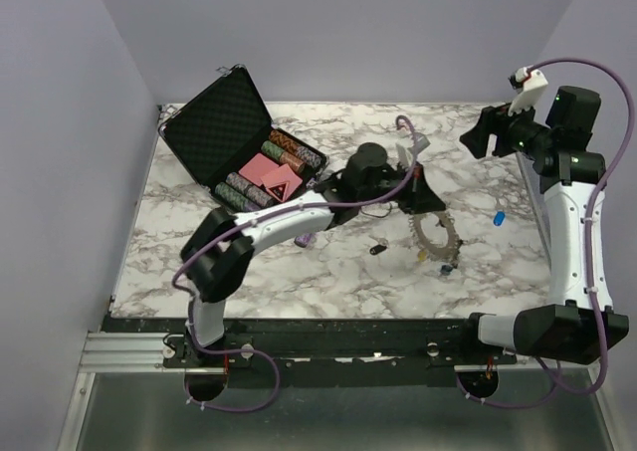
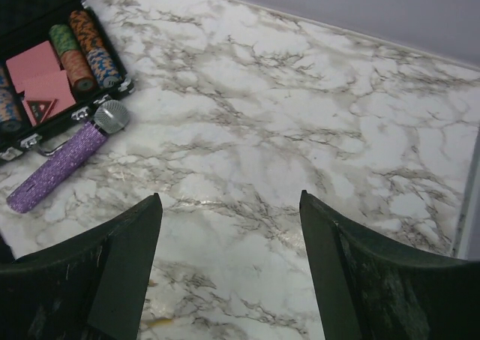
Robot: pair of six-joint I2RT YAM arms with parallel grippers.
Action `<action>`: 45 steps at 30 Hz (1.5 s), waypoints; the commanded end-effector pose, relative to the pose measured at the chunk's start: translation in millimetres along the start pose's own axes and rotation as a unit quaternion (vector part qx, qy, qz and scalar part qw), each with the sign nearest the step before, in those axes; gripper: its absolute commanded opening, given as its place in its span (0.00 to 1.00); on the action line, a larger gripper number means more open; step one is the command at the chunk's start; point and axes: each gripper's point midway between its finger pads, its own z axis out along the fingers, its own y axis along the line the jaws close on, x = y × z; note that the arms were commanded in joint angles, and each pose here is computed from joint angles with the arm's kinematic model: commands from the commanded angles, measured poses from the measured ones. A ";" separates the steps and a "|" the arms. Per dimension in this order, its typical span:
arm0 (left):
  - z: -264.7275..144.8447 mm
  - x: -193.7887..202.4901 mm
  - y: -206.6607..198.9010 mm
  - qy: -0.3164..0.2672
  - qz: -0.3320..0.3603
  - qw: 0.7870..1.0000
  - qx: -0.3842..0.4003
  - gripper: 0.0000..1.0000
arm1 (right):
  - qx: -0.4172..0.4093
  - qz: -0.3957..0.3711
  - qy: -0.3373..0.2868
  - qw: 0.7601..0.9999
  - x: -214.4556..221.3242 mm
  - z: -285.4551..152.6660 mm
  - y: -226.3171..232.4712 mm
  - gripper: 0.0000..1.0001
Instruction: Put the keys on the keyring
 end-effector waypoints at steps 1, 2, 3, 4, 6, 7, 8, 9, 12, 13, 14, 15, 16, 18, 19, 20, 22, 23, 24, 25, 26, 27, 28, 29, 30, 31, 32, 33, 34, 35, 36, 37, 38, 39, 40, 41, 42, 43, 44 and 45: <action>69.4 9.6 -8.0 0.027 -0.045 0.998 0.022 0.00 | 0.033 0.008 -0.051 0.998 -26.8 -18.4 -14.4 0.82; 85.1 15.4 -7.2 0.036 -0.051 0.998 0.019 0.00 | 0.034 0.014 -0.052 0.998 -25.3 -19.0 -15.4 0.82; 97.4 19.2 -5.1 0.041 -0.055 0.998 0.018 0.00 | 0.032 0.018 -0.053 0.998 -23.2 -19.4 -15.3 0.82; 109.9 25.6 -2.1 0.049 -0.060 0.997 0.012 0.00 | 0.029 0.023 -0.052 0.998 -20.7 -18.9 -14.2 0.82; 130.2 31.3 1.8 0.050 -0.065 0.997 0.003 0.00 | 0.024 0.032 -0.050 0.998 -13.3 -17.9 -11.5 0.82; 137.7 35.1 5.8 0.050 -0.069 0.996 -0.002 0.00 | 0.022 0.036 -0.047 0.998 -9.1 -17.5 -10.6 0.82; 144.4 37.4 12.4 0.047 -0.071 0.996 -0.014 0.00 | 0.020 0.036 -0.047 0.998 -7.1 -17.6 -9.4 0.82; 150.3 40.7 17.8 0.044 -0.071 0.996 -0.024 0.00 | 0.019 0.039 -0.044 0.998 -3.5 -17.7 -8.0 0.82; 163.5 50.0 32.2 0.042 -0.065 0.996 -0.049 0.00 | 0.014 0.042 -0.039 0.998 4.6 -17.3 -4.7 0.82; 167.2 51.1 34.6 0.042 -0.063 0.996 -0.054 0.00 | 0.011 0.044 -0.038 0.998 6.4 -17.0 -3.3 0.82; 169.8 56.3 40.6 0.045 -0.063 0.995 -0.062 0.00 | 0.007 0.047 -0.036 0.998 9.1 -16.5 -1.6 0.82; 172.9 59.5 41.9 0.048 -0.061 0.995 -0.062 0.00 | 0.004 0.051 -0.034 0.998 11.2 -15.6 -0.4 0.82; 174.2 61.8 45.0 0.050 -0.063 0.995 -0.063 0.00 | 0.001 0.054 -0.033 0.998 13.4 -15.5 0.7 0.82; 175.8 66.9 49.5 0.053 -0.066 0.994 -0.068 0.00 | -0.003 0.060 -0.032 0.998 17.3 -15.1 3.0 0.82; 175.2 69.3 52.0 0.054 -0.066 0.994 -0.072 0.00 | -0.006 0.064 -0.029 0.998 20.4 -13.7 4.0 0.82; 174.4 71.4 54.7 0.055 -0.065 0.993 -0.076 0.04 | -0.008 0.065 -0.029 0.997 22.0 -13.8 5.2 0.82; 171.1 68.9 56.3 0.052 -0.061 0.993 -0.081 0.11 | -0.010 0.067 -0.026 0.997 25.7 -13.0 6.2 0.82; 170.0 68.8 55.6 0.051 -0.060 0.993 -0.083 0.17 | -0.010 0.068 -0.025 0.997 27.2 -12.8 6.4 0.82; 167.3 66.1 56.0 0.048 -0.056 0.994 -0.085 0.23 | -0.010 0.068 -0.025 0.997 27.7 -13.6 7.1 0.82; 164.8 63.6 55.4 0.046 -0.053 0.994 -0.086 0.31 | -0.012 0.067 -0.024 0.997 28.5 -13.6 7.8 0.82; 160.7 59.4 56.6 0.042 -0.050 0.994 -0.091 0.37 | -0.013 0.067 -0.023 0.997 29.3 -14.3 8.8 0.82; 157.4 55.5 56.2 0.036 -0.042 0.994 -0.094 0.45 | -0.013 0.066 -0.025 0.997 28.8 -15.5 9.4 0.82; 150.8 48.8 56.4 0.028 -0.038 0.994 -0.099 0.52 | -0.016 0.067 -0.023 0.997 30.1 -15.3 11.0 0.82; 145.8 43.4 55.5 0.020 -0.032 0.994 -0.102 0.57 | -0.017 0.066 -0.024 0.997 30.0 -16.3 12.0 0.82; 139.2 38.7 54.1 0.014 -0.025 0.994 -0.105 0.61 | -0.018 0.067 -0.022 0.997 31.2 -16.3 12.2 0.82; 132.9 31.1 53.5 0.003 -0.016 0.994 -0.110 0.66 | -0.020 0.067 -0.021 0.997 31.9 -16.6 13.1 0.82; 125.3 29.0 53.6 -0.001 -0.008 0.993 -0.115 0.68 | -0.022 0.067 -0.021 0.997 32.3 -17.1 14.7 0.82; 118.4 21.7 51.0 -0.010 0.003 0.993 -0.118 0.71 | -0.023 0.067 -0.021 0.997 32.3 -17.6 15.3 0.82; 111.3 17.3 48.3 -0.016 0.013 0.993 -0.120 0.74 | -0.024 0.066 -0.022 0.997 32.1 -18.6 16.6 0.82; 104.0 9.8 45.1 -0.026 0.022 0.992 -0.124 0.76 | -0.025 0.067 -0.022 0.997 32.3 -18.8 16.8 0.82; 97.5 8.1 43.3 -0.029 0.029 0.991 -0.127 0.77 | -0.028 0.066 -0.023 0.997 31.8 -19.7 18.1 0.82; 89.4 3.1 38.8 -0.035 0.038 0.990 -0.128 0.78 | -0.029 0.067 -0.023 0.997 31.6 -20.1 19.0 0.82; 82.8 1.3 36.8 -0.039 0.045 0.989 -0.132 0.79 | -0.031 0.067 -0.023 0.997 31.7 -20.2 19.9 0.82; 75.1 0.8 34.3 -0.042 0.050 0.989 -0.134 0.80 | -0.033 0.067 -0.024 0.997 31.0 -20.4 20.4 0.82; 67.8 0.1 32.4 -0.045 0.057 0.988 -0.137 0.80 | -0.034 0.067 -0.023 0.997 31.5 -20.7 21.0 0.82; 58.7 0.1 30.3 -0.049 0.062 0.987 -0.141 0.81 | -0.035 0.067 -0.023 0.997 31.1 -21.4 21.9 0.82; 50.8 -0.7 28.7 -0.053 0.068 0.986 -0.145 0.82 | -0.037 0.065 -0.024 0.997 30.4 -22.0 22.7 0.82; 39.8 2.3 28.3 -0.054 0.074 0.984 -0.152 0.82 | -0.038 0.066 -0.023 0.997 31.2 -21.3 22.8 0.82; 30.5 2.6 28.2 -0.057 0.084 0.982 -0.159 0.82 | -0.039 0.066 -0.023 0.997 31.1 -22.4 23.5 0.83; 18.3 1.1 24.2 -0.061 0.091 0.980 -0.164 0.82 | -0.044 0.065 -0.024 0.997 30.7 -22.9 25.5 0.82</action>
